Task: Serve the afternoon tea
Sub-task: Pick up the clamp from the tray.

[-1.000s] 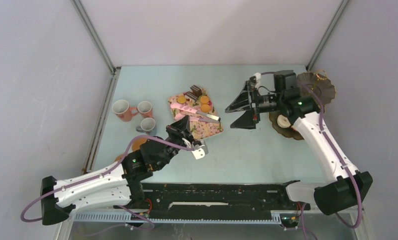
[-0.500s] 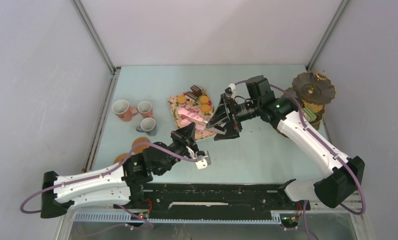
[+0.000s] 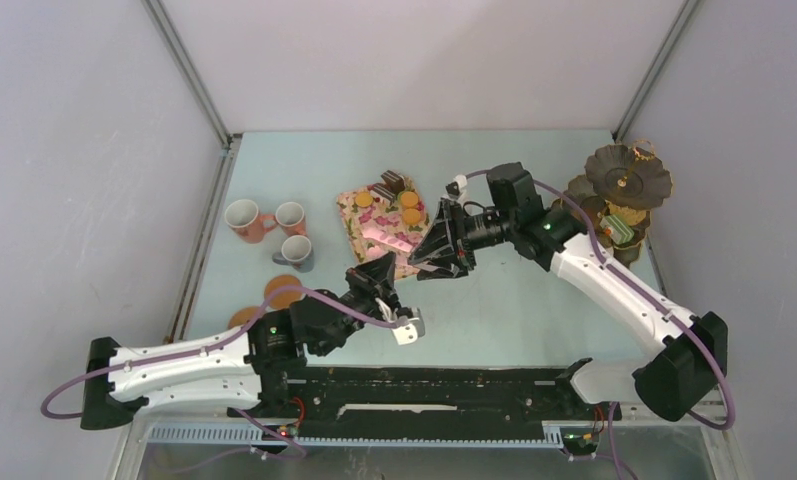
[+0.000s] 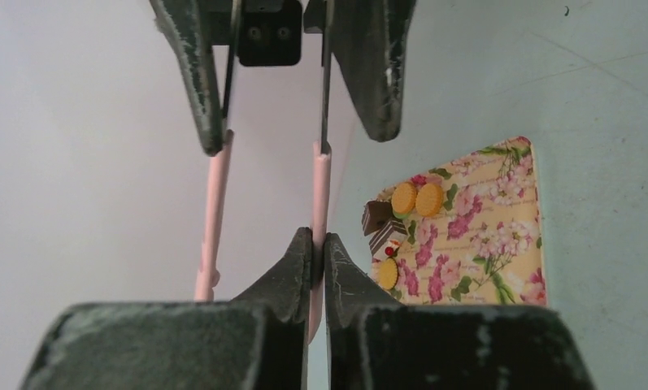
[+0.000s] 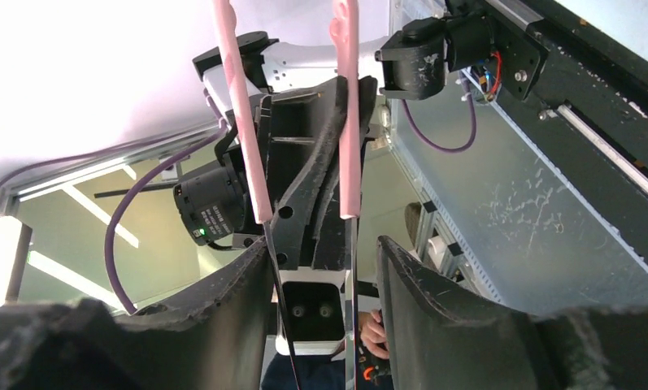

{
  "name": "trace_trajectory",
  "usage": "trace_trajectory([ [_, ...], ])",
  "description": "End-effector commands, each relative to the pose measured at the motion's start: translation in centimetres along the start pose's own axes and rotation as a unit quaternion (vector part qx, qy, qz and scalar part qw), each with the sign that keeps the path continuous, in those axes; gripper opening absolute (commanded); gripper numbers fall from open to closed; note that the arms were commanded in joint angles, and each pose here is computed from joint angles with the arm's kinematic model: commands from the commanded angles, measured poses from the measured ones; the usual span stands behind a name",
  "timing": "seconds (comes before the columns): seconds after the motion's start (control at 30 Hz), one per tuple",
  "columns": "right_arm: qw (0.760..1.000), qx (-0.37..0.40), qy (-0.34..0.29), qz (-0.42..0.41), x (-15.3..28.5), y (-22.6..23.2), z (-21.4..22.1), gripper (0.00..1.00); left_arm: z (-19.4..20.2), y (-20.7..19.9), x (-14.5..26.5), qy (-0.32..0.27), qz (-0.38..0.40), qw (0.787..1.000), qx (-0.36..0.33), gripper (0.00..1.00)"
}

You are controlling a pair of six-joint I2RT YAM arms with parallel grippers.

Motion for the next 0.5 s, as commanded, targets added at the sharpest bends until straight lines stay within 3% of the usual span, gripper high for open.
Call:
trace_trajectory([
  [0.0, 0.999, 0.011, -0.013, -0.035, 0.1, 0.5, 0.7, 0.51, -0.5, 0.4, 0.1, -0.006, -0.034, 0.999, 0.032, 0.08],
  [0.33, 0.998, 0.010, -0.029, -0.052, 0.5, 1.4, 1.2, 0.43, -0.5, -0.3, -0.4, -0.002, -0.039, 0.999, 0.035, 0.20],
  [0.47, 0.998, -0.011, -0.027, -0.064, 0.7, 1.6, 1.5, 0.45, -0.2, -0.9, -0.5, 0.007, -0.043, 0.999, 0.029, 0.19],
])
Point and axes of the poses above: each gripper's point midway between its finger pads, its own x axis back along the fingers, its own y axis along the line the jaws close on, z = x × y, the point moved 10 cm from there along x, back along the fingers, and after that the axes turned 2 degrees about -x, right-handed, at the moved point
